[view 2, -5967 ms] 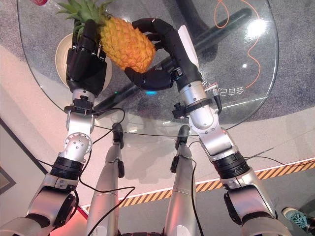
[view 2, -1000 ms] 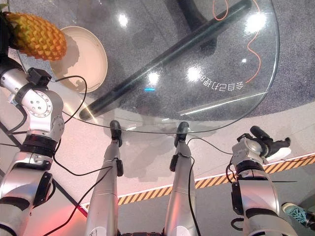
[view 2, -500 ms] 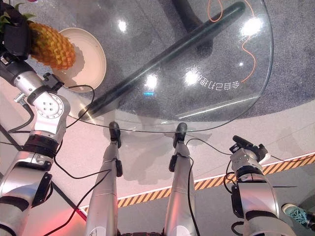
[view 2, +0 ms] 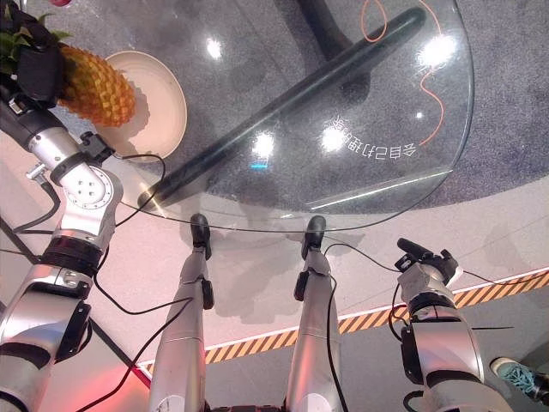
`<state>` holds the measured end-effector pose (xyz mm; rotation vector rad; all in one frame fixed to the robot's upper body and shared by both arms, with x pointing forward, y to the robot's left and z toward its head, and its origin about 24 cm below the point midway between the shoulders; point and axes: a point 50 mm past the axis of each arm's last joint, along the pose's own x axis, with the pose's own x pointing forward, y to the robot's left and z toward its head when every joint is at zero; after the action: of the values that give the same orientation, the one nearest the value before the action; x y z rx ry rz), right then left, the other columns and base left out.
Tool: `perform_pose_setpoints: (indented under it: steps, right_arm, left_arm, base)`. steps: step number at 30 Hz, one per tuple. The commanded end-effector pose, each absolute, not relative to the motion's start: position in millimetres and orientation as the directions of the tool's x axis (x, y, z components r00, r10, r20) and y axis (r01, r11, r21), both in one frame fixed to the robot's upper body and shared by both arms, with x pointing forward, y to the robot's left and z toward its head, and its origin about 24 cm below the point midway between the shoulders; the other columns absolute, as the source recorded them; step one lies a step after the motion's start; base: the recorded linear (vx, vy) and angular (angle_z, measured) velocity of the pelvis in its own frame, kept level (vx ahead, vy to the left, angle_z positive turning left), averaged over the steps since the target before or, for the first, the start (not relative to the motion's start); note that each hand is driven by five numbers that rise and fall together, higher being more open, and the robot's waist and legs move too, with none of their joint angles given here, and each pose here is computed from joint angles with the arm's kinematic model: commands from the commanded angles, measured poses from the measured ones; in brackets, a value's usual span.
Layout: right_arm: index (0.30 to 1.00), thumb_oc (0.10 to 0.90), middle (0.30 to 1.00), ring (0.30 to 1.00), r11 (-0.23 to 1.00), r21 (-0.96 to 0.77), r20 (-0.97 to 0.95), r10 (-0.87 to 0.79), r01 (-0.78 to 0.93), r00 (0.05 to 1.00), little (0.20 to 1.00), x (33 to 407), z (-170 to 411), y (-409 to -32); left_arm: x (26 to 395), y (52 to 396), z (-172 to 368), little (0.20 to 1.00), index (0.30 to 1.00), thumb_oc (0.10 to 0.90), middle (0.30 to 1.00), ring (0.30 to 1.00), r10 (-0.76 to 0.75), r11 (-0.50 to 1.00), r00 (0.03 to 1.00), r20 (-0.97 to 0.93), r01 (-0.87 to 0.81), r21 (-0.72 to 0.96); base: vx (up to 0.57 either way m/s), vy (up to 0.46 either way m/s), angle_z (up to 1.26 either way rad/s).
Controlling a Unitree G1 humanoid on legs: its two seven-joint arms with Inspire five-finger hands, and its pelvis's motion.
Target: Pick up the fruit to the plate
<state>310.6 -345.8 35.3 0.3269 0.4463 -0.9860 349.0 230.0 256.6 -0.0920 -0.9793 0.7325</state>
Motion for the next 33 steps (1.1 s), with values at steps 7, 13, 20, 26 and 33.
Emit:
perform_pose_setpoints:
  steps: [7,13,20,26,33]
  right_arm:
    - [0.900,0.800,0.900,0.900,0.479,-0.059,-0.480,-0.783,0.876,0.396,0.900,292.7,24.9,-358.2]
    - [0.900,0.800,0.900,0.900,0.483,-0.061,-0.476,-0.783,0.873,0.400,0.900,292.7,24.5,-357.9]
    - [0.900,0.800,0.900,0.900,0.483,-0.060,-0.467,-0.787,0.874,0.403,0.900,294.2,27.0,-358.4]
    - [0.900,0.800,0.900,0.900,0.482,-0.063,-0.463,-0.790,0.874,0.402,0.900,294.1,27.4,-358.8]
    - [0.900,0.800,0.900,0.900,0.481,-0.061,-0.456,-0.793,0.875,0.404,0.900,295.0,27.9,-357.8]
  left_arm:
    - [334.5,229.9,314.4,0.200,0.300,0.100,0.300,0.300,0.513,0.807,0.163,0.843,-0.425,-0.410]
    - [336.8,228.2,315.4,0.200,0.300,0.100,0.300,0.300,0.498,0.816,0.179,0.848,-0.428,-0.389]
    - [338.9,228.2,316.9,0.200,0.300,0.100,0.300,0.300,0.489,0.822,0.191,0.851,-0.429,-0.376]
    - [339.7,228.0,316.7,0.200,0.300,0.100,0.300,0.300,0.492,0.819,0.193,0.849,-0.434,-0.376]
    - [339.9,228.4,316.8,0.200,0.300,0.100,0.300,0.300,0.489,0.819,0.191,0.851,-0.437,-0.373]
  base:
    - [0.00,0.000,0.00]
    - [0.00,0.000,0.00]
    - [0.00,0.000,0.00]
    - [0.00,0.000,0.00]
    - [0.00,0.000,0.00]
